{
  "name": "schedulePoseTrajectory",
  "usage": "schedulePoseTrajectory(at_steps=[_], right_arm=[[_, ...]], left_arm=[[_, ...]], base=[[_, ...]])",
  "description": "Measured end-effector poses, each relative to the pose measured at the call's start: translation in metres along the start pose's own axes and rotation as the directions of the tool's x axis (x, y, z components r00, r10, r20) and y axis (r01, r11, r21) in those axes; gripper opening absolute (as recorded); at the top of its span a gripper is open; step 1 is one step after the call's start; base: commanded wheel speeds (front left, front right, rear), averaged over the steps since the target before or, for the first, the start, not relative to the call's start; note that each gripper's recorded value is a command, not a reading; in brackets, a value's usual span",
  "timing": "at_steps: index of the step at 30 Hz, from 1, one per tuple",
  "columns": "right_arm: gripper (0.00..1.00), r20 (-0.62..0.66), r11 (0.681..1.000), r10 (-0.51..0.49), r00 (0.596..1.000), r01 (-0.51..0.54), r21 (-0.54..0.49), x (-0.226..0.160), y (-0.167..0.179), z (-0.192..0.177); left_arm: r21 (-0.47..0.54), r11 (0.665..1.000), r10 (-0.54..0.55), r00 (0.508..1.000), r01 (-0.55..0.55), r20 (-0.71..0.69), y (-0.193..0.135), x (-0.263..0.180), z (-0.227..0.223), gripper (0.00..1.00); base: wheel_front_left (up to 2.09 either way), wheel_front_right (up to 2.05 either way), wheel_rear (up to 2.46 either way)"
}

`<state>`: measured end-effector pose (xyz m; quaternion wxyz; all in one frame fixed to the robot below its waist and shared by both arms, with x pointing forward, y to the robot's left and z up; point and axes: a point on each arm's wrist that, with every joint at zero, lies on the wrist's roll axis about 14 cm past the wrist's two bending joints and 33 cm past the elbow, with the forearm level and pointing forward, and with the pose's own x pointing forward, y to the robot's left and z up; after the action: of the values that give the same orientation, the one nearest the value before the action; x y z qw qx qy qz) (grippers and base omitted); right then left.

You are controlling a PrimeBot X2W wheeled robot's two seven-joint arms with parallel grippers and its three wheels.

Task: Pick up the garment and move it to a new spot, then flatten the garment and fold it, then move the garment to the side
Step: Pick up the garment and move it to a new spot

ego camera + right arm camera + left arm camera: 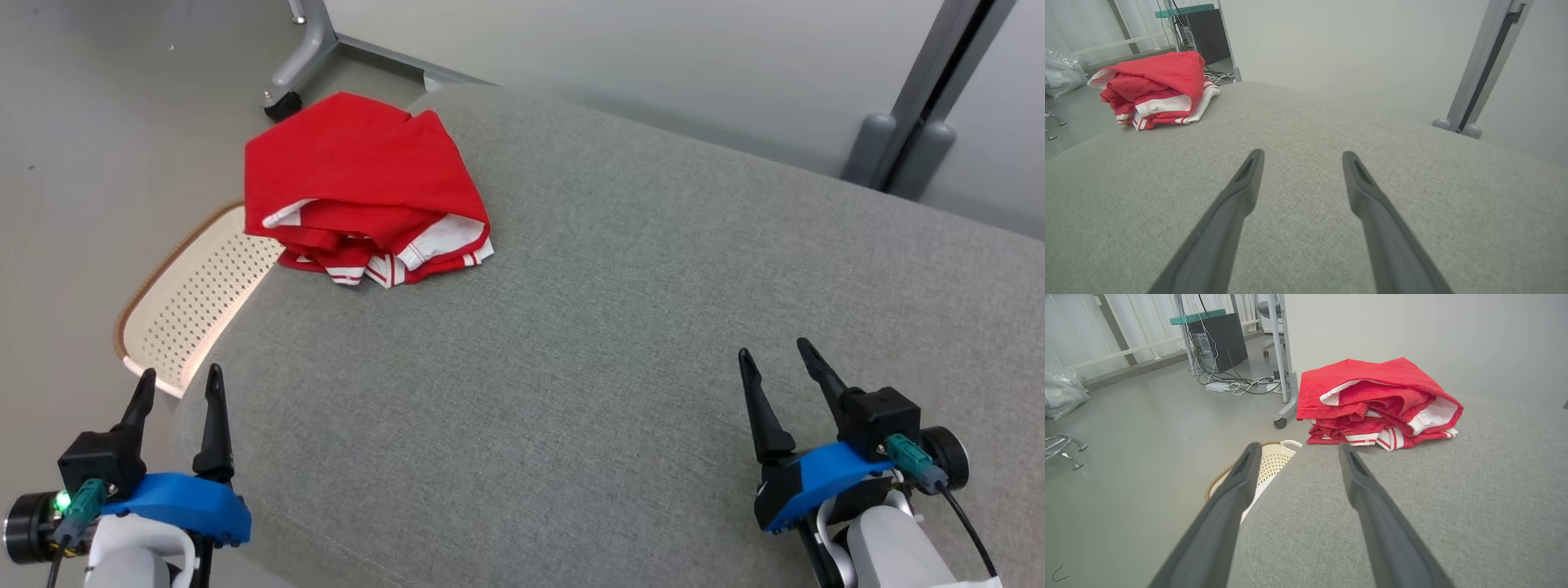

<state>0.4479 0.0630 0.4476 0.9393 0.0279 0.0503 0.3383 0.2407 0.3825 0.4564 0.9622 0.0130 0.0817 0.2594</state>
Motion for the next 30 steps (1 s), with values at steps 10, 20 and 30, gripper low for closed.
schedulePoseTrajectory(at_steps=[10, 20, 30], right_arm=[[1.00, -0.024, 0.997, -0.075, 0.997, 0.075, 0.003, 0.004, -0.041, -0.026], [1.00, -0.032, 0.993, -0.117, 0.993, 0.117, 0.010, 0.008, -0.068, -0.045], [1.00, -0.023, 0.989, -0.149, 0.989, 0.149, 0.005, 0.008, -0.085, -0.053]], left_arm=[[0.068, 0.994, -0.088, 0.996, 0.089, -0.023, -0.033, 0.070, 0.012, 1.00], [0.104, 0.988, -0.108, 0.992, 0.114, -0.061, -0.049, 0.125, 0.006, 1.00], [0.185, 0.976, -0.099, 0.991, 0.115, -0.093, -0.047, 0.164, 0.003, 1.00]], base=[[0.00, 0.00, 0.00], [0.00, 0.00, 0.00], [0.00, 0.00, 0.00]])
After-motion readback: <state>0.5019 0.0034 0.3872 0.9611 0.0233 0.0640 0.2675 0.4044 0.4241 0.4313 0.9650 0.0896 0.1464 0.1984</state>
